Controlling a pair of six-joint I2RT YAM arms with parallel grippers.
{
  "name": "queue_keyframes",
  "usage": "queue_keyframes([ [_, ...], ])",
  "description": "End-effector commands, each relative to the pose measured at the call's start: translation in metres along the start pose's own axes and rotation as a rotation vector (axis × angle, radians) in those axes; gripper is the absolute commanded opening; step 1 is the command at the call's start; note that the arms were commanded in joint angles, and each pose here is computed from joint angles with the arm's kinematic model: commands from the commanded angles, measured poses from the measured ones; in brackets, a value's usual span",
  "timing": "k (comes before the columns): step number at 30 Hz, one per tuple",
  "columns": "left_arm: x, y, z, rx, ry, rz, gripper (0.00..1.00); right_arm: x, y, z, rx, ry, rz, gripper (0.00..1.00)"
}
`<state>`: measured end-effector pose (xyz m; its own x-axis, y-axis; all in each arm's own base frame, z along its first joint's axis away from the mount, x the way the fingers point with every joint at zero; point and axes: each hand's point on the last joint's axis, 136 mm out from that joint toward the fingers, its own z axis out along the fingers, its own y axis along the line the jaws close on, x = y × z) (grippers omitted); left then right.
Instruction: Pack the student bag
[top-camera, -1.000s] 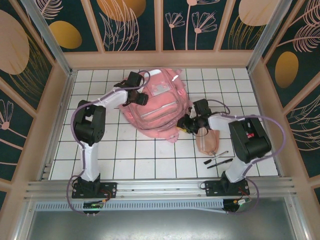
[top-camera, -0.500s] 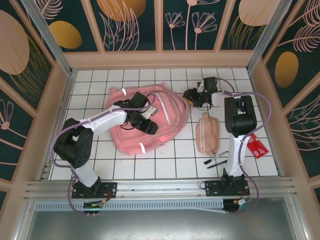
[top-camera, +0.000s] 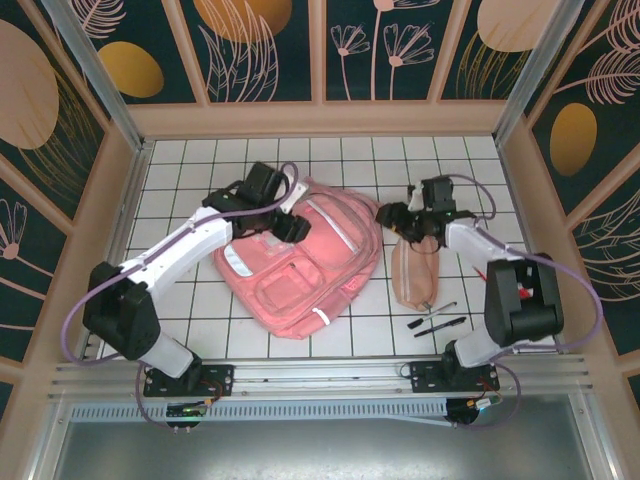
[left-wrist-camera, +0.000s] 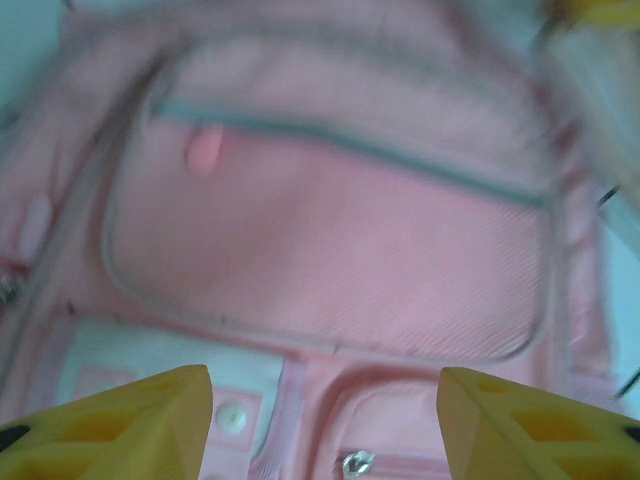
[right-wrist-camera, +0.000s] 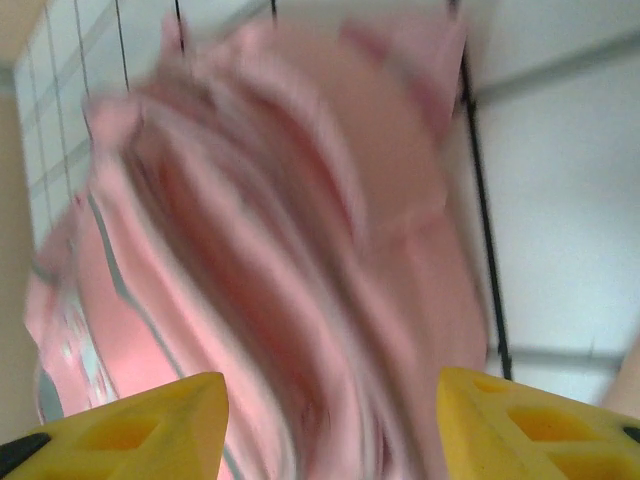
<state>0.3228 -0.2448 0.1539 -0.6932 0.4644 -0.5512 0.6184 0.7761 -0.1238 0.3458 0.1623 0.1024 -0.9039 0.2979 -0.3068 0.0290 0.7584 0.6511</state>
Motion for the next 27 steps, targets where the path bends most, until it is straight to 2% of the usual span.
queue_keyframes([
  [1, 0.038, 0.03, 0.022, -0.153, 0.112, -0.035, 0.61, 0.053, -0.018, -0.003, 0.115, 0.091, -0.078, 0.57],
  [5, 0.061, 0.047, 0.037, -0.234, 0.138, -0.172, 0.63, 0.084, -0.013, -0.004, 0.005, 0.114, -0.109, 0.55],
  [7, 0.069, 0.053, 0.047, -0.207, 0.137, -0.232, 0.64, 0.092, -0.011, 0.003, -0.042, 0.134, -0.109, 0.52],
  [9, 0.069, 0.061, 0.056, -0.175, 0.124, -0.28, 0.63, 0.099, -0.008, 0.012, -0.049, 0.156, -0.138, 0.47],
  [12, 0.061, 0.085, 0.061, -0.195, 0.107, -0.291, 0.62, 0.111, 0.004, 0.025, -0.061, 0.196, -0.187, 0.35],
  [15, 0.038, 0.1, 0.068, -0.216, 0.058, -0.193, 0.62, 0.124, 0.031, 0.039, -0.159, 0.223, -0.209, 0.25],
  [21, -0.026, 0.118, 0.068, -0.245, -0.027, -0.019, 0.61, 0.118, 0.076, 0.065, -0.274, 0.204, -0.289, 0.26],
  [24, -0.052, 0.095, 0.04, -0.153, -0.101, 0.085, 0.61, 0.112, 0.079, 0.057, -0.257, 0.153, -0.368, 0.3],
  [27, -0.047, 0.024, 0.004, 0.076, -0.204, 0.32, 0.62, 0.112, 0.061, 0.039, -0.235, 0.105, -0.433, 0.39],
])
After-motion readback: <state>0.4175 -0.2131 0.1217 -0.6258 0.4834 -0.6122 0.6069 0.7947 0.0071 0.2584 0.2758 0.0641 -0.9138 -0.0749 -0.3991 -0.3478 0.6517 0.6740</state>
